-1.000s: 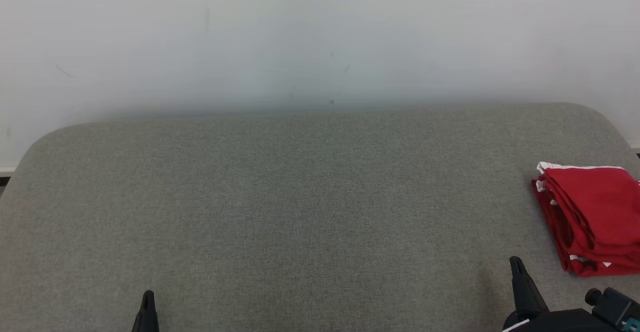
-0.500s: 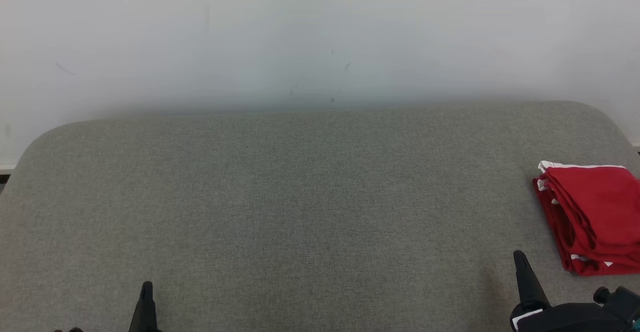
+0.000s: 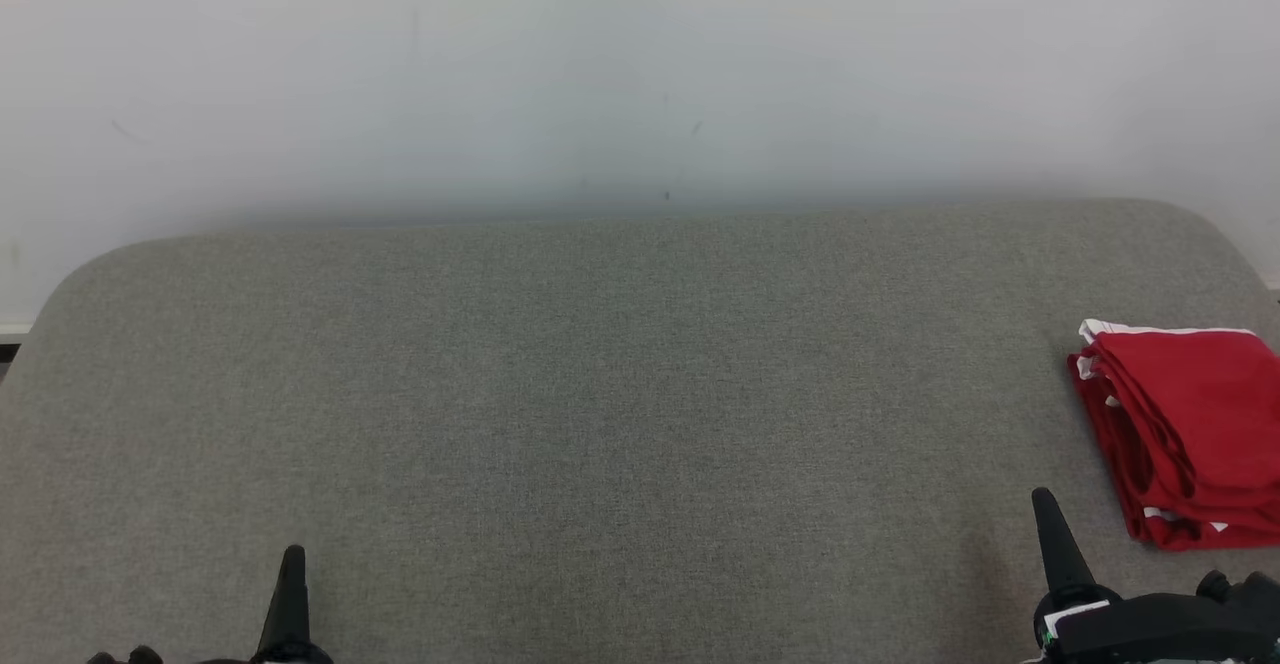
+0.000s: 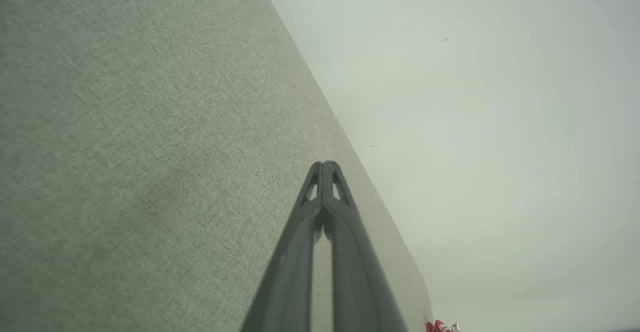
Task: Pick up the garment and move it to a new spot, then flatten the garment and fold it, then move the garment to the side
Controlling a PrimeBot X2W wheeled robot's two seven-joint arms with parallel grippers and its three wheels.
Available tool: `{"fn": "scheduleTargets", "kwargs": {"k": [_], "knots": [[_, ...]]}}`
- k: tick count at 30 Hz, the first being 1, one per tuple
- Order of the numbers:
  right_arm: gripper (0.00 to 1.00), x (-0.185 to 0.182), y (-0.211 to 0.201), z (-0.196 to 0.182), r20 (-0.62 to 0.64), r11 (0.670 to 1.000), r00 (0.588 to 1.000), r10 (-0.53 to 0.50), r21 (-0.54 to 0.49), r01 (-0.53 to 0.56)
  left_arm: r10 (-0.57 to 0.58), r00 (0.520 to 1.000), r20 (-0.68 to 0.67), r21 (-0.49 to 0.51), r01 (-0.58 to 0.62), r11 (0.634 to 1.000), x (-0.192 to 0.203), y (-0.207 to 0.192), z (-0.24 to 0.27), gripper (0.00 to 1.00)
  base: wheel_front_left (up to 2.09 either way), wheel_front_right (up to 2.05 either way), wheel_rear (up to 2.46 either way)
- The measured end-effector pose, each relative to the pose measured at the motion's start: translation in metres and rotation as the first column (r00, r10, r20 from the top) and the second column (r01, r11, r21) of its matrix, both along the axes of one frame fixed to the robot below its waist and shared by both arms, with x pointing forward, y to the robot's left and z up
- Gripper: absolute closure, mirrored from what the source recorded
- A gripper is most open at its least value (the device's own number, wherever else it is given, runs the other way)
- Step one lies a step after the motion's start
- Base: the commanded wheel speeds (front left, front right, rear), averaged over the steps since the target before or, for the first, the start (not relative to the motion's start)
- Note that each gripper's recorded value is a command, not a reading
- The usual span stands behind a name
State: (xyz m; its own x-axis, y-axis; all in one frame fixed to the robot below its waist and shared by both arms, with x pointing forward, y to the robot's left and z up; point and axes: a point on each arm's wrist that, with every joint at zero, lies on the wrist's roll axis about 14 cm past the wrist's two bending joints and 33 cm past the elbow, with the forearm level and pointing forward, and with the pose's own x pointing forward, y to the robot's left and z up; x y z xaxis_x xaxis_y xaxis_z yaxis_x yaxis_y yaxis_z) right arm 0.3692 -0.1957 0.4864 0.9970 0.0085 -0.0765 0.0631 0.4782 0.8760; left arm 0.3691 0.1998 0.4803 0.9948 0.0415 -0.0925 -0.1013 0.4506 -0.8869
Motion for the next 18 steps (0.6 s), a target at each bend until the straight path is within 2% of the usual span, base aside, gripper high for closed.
{"fn": "scheduleTargets", "kwargs": {"k": [18], "knots": [[1.0,0.0063,-0.0023,0.0058,0.017,0.984,1.0,-0.02,0.176,0.017,0.001,1.0,0.029,-0.169,0.004,0.986,0.0067,-0.0003,0.008,1.0,0.0,0.0,0.0]]}}
